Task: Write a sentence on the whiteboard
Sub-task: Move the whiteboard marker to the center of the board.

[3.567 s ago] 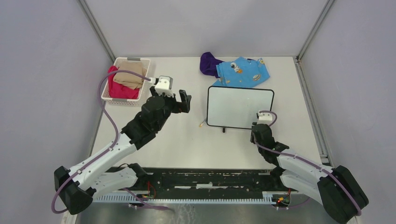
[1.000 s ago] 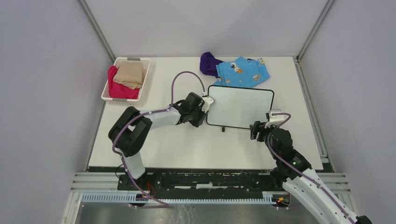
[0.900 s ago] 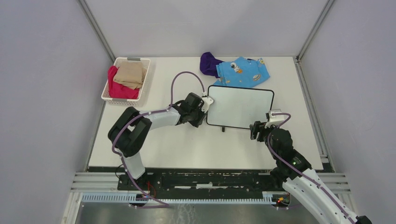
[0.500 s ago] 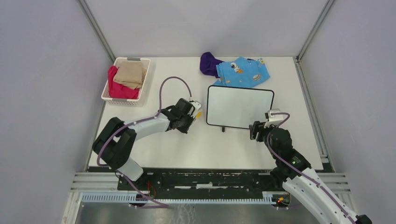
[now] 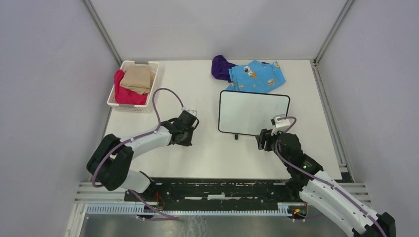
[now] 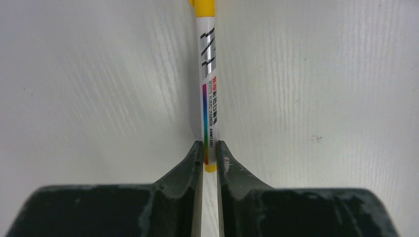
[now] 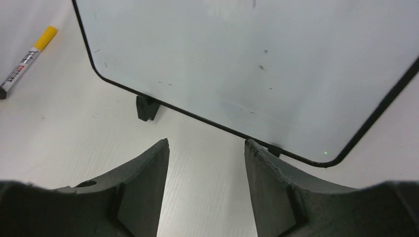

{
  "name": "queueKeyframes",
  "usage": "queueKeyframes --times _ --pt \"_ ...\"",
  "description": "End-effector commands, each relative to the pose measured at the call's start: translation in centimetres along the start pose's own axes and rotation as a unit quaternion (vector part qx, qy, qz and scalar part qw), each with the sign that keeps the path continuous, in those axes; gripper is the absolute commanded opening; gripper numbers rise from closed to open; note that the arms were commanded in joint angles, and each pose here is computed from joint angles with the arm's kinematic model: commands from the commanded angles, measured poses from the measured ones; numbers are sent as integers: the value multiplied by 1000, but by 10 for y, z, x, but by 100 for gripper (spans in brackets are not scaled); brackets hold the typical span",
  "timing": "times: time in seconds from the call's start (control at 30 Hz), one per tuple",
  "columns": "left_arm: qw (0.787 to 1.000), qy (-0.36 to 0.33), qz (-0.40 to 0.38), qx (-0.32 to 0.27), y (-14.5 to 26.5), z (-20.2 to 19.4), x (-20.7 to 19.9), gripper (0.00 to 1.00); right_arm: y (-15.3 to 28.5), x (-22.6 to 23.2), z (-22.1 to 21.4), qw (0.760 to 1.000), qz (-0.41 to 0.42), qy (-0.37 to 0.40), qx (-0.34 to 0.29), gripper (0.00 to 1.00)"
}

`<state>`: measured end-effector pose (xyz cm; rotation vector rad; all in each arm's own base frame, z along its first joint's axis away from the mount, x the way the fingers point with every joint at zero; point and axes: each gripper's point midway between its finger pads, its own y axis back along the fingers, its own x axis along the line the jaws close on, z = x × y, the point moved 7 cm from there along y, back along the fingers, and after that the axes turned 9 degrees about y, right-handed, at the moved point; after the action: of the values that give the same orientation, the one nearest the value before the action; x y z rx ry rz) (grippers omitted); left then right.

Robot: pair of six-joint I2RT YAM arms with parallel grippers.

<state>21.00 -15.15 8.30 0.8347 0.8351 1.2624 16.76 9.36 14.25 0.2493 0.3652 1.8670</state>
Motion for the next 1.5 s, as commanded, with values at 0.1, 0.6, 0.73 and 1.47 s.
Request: queueKeyframes --times 0.1,0.6,0.73,1.47 --pt "997 62 13 -48 13 4 6 30 -10 30 10 1000 22 -1 -16 65" --pt "959 97 12 -265 117 91 9 100 -23 78 1 998 33 37 37 73" --pt "923 120 51 -361 154 123 20 100 -35 90 -1 998 35 30 52 74" --pt "886 177 48 -425 172 114 37 100 -81 119 -17 992 -37 6 123 58"
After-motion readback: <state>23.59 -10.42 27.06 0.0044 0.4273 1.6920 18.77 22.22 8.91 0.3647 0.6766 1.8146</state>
